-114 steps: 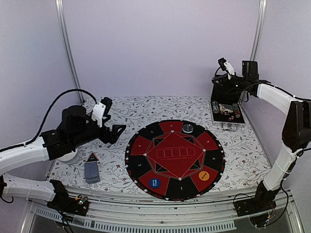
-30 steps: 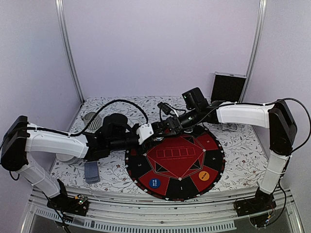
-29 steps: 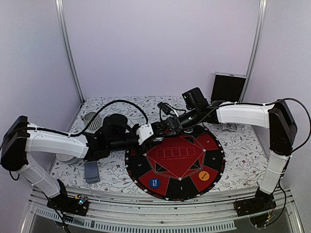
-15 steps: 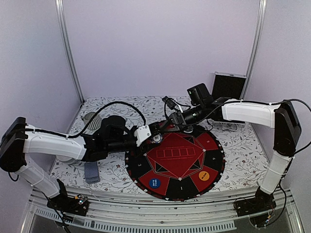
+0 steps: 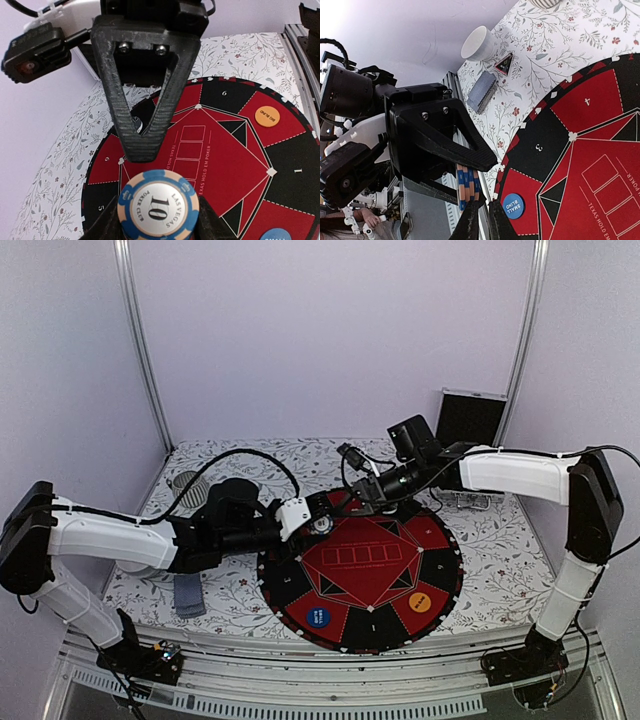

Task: Distribute texas hold em gaming equipment
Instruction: Place the poker chips pile at the small blind area.

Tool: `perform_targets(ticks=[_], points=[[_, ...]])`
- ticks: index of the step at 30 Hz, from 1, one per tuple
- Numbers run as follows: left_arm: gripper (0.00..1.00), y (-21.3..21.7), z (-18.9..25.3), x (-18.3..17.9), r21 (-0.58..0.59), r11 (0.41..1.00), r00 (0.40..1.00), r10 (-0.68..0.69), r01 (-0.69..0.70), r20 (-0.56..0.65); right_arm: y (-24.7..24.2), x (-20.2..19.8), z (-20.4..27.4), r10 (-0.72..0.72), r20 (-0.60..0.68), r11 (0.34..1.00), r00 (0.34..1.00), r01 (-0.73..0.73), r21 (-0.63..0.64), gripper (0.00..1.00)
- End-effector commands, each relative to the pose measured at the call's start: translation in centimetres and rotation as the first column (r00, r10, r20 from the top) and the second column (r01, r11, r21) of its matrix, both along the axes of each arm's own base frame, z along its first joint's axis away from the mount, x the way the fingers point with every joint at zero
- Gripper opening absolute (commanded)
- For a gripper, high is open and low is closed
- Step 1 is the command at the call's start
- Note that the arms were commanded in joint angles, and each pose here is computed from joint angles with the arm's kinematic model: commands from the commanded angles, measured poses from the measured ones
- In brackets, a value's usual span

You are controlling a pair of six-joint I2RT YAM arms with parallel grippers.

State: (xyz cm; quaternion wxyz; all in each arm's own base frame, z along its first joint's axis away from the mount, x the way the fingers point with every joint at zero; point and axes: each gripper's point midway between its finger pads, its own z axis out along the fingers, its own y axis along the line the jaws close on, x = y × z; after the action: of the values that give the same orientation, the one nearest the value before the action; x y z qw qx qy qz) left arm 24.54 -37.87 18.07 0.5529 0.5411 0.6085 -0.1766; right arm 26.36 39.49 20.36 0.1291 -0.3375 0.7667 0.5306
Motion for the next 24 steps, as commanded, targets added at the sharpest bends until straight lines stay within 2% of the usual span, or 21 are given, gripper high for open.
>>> perform_targets(ticks=[1, 13, 24], points=[[0.0, -0.2, 0.8, -0.1, -0.019, 1.0, 1.0, 0.002, -0.002, 0.01, 0.2, -1.1, -0.2, 0.03, -0.013, 1.0, 0.999, -0.03, 0.0, 0.09], [0.0, -0.2, 0.6, 0.2, -0.009, 1.0, 1.0, 0.017, -0.017, 0.002, 1.6, -1.5, -1.2, 0.049, -0.038, 0.999, 0.998, -0.05, -0.011, 0.06], [0.0, 0.0, -0.5, 0.3, -0.001, 0.999, 0.999, 0.036, -0.036, -0.039, 0.7, -0.1, -2.5, -0.023, -0.022, 0.996, 0.999, 0.022, -0.083, 0.07]])
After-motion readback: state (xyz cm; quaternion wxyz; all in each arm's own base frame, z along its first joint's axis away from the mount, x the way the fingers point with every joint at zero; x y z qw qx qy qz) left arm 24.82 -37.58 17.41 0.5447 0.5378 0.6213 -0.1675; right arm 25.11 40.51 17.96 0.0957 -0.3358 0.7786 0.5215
